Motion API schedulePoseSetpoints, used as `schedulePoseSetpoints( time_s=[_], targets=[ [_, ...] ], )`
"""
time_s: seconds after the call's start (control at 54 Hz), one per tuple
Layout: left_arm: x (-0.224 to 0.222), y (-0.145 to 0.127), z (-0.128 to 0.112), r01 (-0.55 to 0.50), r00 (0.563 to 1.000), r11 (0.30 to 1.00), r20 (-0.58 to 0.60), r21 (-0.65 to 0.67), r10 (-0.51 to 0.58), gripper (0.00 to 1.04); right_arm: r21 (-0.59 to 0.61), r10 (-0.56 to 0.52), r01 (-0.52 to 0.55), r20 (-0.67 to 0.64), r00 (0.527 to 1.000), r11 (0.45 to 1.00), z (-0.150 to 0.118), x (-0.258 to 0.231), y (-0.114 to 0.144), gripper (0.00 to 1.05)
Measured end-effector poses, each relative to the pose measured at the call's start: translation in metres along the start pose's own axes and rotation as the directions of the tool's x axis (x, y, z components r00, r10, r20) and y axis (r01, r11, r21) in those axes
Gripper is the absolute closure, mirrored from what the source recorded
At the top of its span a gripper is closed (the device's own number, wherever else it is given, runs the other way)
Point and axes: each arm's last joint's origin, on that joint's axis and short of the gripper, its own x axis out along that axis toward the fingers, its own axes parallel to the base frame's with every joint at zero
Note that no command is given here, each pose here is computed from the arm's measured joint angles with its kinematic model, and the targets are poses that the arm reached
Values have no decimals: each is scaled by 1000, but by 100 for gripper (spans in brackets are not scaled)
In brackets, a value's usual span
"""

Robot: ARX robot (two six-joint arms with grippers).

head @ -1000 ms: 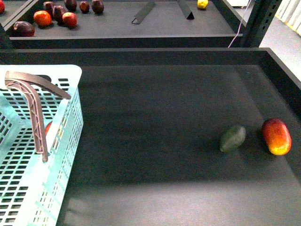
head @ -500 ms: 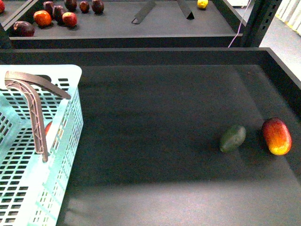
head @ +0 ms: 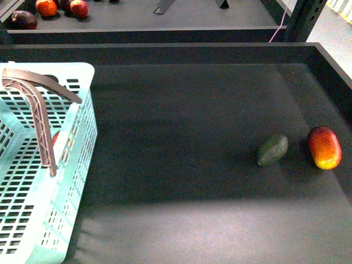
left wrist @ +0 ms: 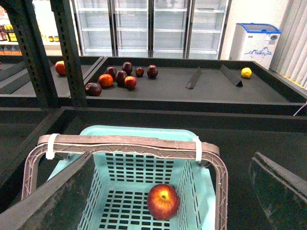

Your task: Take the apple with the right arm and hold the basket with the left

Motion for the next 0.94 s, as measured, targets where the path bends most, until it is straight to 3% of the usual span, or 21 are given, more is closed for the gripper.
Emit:
schedulePoseSetpoints(
  time_s=[0.944],
  targets=[
    [0, 0, 0, 0, 1000, 1000, 0, 0, 0, 7, 0, 0, 0, 0, 1000, 1000, 0, 0, 0, 9]
  ],
)
